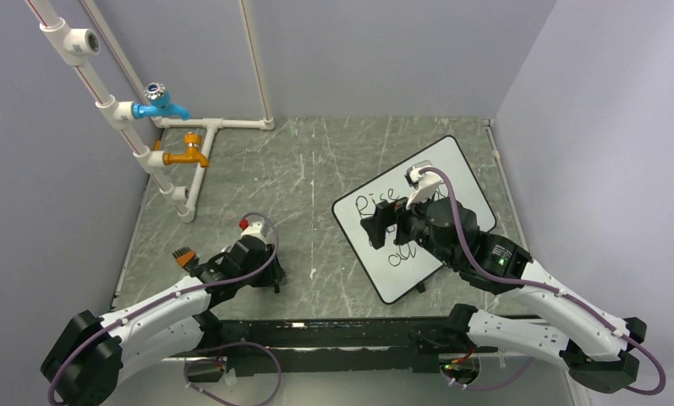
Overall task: Write a sentence on the whiteboard
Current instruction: Put down the whiteboard marker at the center of the board.
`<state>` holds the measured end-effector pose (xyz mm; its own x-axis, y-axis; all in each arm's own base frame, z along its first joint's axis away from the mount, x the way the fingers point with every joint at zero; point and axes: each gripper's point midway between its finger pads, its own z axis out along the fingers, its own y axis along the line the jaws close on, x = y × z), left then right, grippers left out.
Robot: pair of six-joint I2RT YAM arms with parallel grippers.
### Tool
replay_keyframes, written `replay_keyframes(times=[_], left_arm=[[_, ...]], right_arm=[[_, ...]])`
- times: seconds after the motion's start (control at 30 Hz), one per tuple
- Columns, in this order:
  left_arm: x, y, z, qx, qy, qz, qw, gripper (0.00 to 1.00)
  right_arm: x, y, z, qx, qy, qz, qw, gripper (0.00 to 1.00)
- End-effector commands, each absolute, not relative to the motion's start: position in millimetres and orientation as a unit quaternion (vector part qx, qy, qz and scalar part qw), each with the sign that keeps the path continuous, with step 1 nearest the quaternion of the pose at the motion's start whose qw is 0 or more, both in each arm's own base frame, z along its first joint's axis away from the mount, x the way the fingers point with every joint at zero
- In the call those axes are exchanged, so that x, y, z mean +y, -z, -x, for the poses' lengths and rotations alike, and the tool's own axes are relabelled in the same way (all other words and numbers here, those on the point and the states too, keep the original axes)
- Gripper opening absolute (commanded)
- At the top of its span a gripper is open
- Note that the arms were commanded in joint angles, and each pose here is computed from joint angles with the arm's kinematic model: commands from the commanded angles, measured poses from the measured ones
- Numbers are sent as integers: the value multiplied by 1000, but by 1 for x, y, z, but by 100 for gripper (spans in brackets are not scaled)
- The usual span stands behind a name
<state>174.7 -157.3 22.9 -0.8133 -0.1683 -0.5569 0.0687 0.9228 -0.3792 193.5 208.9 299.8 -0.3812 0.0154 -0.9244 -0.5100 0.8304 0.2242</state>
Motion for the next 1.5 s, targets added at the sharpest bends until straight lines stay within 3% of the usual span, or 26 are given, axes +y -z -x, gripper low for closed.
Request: replay_keyframes(times=[0.0, 0.03, 0.13, 0.77, 0.83, 0.93, 0.97, 1.23, 1.47], left_arm=[[-166, -40, -187, 924, 203, 27, 323, 55], [-167, -43, -188, 924, 203, 21, 324, 60], [-165, -51, -190, 924, 193, 8, 330, 64], [-151, -176, -216, 890, 136, -91, 425, 67], [-145, -188, -221, 886, 113, -107, 437, 74], [-131, -206, -233, 876, 68, -111, 465, 96], [-126, -212, -236, 872, 53, -112, 474, 99], [-124, -255, -259, 835, 21, -143, 531, 99], [-119, -243, -262, 814, 17, -146, 561, 99]], right_arm=[[202, -299, -193, 796, -238, 145, 537, 100], [201, -299, -194, 797, -236, 144, 537, 100], [198, -297, -193, 800, -231, 142, 536, 100], [182, -294, -181, 793, -263, 101, 540, 100], [180, -291, -180, 792, -267, 91, 542, 100], [175, -289, -181, 792, -266, 76, 544, 100], [174, -288, -181, 793, -265, 74, 543, 100], [161, -286, -175, 802, -255, 63, 537, 100], [146, -278, -156, 787, -291, 63, 541, 100]])
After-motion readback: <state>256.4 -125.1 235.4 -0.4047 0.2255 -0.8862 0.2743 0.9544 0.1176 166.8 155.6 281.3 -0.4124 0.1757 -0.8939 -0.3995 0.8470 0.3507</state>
